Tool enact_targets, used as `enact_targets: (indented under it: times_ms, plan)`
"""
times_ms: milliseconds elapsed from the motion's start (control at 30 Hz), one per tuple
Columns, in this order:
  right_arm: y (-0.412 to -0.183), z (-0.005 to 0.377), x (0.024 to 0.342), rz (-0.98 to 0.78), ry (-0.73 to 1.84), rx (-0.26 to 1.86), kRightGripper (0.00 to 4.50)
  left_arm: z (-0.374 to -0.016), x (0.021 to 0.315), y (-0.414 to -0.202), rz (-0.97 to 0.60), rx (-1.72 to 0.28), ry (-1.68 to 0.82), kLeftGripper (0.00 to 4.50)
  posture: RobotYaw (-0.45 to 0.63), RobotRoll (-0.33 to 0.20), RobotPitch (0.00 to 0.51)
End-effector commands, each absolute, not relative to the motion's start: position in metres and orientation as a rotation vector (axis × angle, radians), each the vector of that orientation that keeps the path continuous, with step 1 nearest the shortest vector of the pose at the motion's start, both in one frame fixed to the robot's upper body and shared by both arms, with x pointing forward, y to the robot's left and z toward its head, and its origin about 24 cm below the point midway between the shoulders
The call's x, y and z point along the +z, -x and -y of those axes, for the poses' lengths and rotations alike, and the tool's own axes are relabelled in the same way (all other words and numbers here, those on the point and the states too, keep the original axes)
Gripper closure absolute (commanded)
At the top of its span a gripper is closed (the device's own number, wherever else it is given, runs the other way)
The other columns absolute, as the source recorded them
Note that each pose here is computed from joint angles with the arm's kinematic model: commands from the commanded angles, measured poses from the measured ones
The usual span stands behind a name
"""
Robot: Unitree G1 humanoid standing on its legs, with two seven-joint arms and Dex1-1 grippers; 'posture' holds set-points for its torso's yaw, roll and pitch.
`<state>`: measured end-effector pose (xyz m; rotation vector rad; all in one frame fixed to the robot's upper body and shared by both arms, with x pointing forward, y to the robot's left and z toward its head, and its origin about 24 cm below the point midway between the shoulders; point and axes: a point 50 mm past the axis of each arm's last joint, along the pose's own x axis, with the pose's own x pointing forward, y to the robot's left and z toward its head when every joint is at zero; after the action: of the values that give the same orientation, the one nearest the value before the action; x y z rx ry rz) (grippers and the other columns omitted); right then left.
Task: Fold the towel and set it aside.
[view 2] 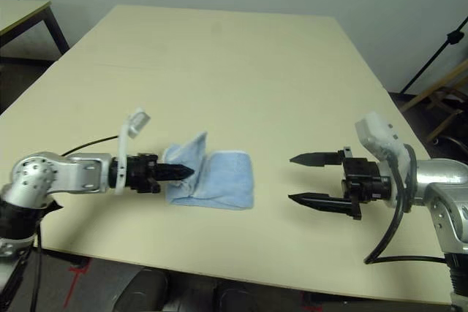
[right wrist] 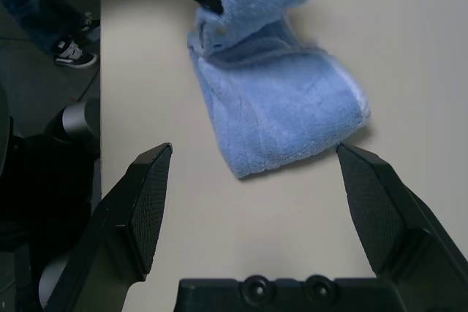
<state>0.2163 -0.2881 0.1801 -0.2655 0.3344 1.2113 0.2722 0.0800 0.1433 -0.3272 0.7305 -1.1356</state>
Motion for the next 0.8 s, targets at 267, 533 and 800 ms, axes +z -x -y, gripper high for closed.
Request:
enact_targets:
  times_ms: [267,533,800]
  plan:
    - [-0.21,0.288,0.184,-0.333,0.276,1.185,0.0,-0.047,0.128,-0.284,-0.752,-1.24,0.183,4.46,0.1,0.0,0.079]
    - [-0.213,0.285,0.182,-0.336,0.268,1.195,0.0,-0.039,0.13,-0.278,-0.724,-1.325,0.036,2.68,0.11,0.0,0.074]
    - [-0.223,0.281,0.186,-0.298,0.251,1.216,0.0,-0.057,0.183,-0.277,-0.521,-1.366,-0.133,0.01,0.14,0.0,0.07]
